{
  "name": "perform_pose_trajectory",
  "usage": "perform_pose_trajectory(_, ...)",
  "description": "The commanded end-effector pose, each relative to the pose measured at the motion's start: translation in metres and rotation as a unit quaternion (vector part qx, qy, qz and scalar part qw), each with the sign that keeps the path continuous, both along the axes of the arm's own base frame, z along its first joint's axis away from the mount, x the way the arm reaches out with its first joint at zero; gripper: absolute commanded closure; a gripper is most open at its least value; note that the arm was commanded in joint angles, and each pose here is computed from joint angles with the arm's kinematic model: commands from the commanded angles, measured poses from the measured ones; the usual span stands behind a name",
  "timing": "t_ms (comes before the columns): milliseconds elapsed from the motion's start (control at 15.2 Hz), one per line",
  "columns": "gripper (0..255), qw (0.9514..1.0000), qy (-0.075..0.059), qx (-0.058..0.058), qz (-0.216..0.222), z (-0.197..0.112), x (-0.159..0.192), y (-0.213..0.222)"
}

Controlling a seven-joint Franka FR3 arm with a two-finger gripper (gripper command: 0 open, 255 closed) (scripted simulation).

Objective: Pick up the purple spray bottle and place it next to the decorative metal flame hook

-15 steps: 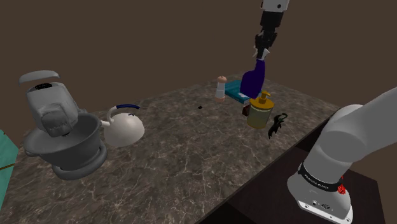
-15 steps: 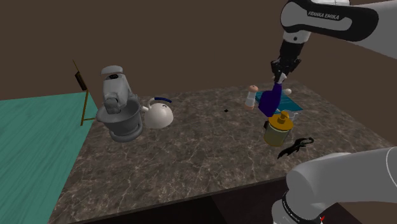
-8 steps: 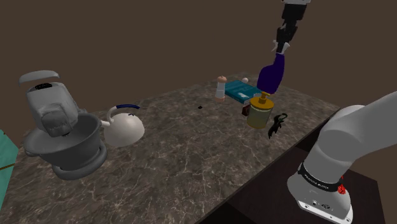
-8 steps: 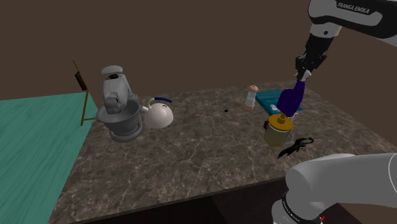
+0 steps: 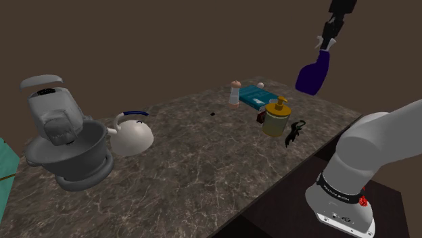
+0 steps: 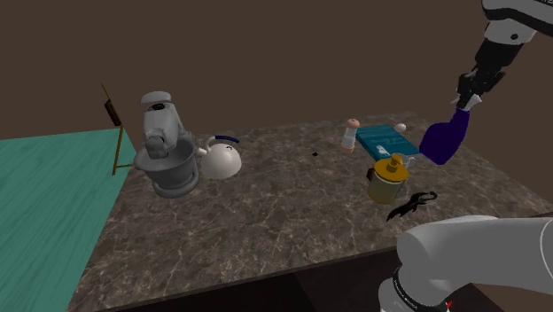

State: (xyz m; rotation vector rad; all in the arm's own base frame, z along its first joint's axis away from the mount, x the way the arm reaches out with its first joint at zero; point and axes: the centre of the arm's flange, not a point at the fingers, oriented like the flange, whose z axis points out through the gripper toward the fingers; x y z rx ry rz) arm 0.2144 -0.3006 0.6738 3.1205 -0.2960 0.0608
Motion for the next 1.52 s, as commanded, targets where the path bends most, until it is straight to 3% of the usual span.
perform_pose_trajectory(0,255,1.0000,0.000,0.000,0.001,0.009,-0.018,-0.017)
perform_pose_trajectory(990,255,1.0000,0.000,0.000,0.000,0.062,-0.159,-0.148)
perform_pose_trajectory(1452,255,1.0000,0.000,0.000,0.001,0.025,-0.159,-0.148)
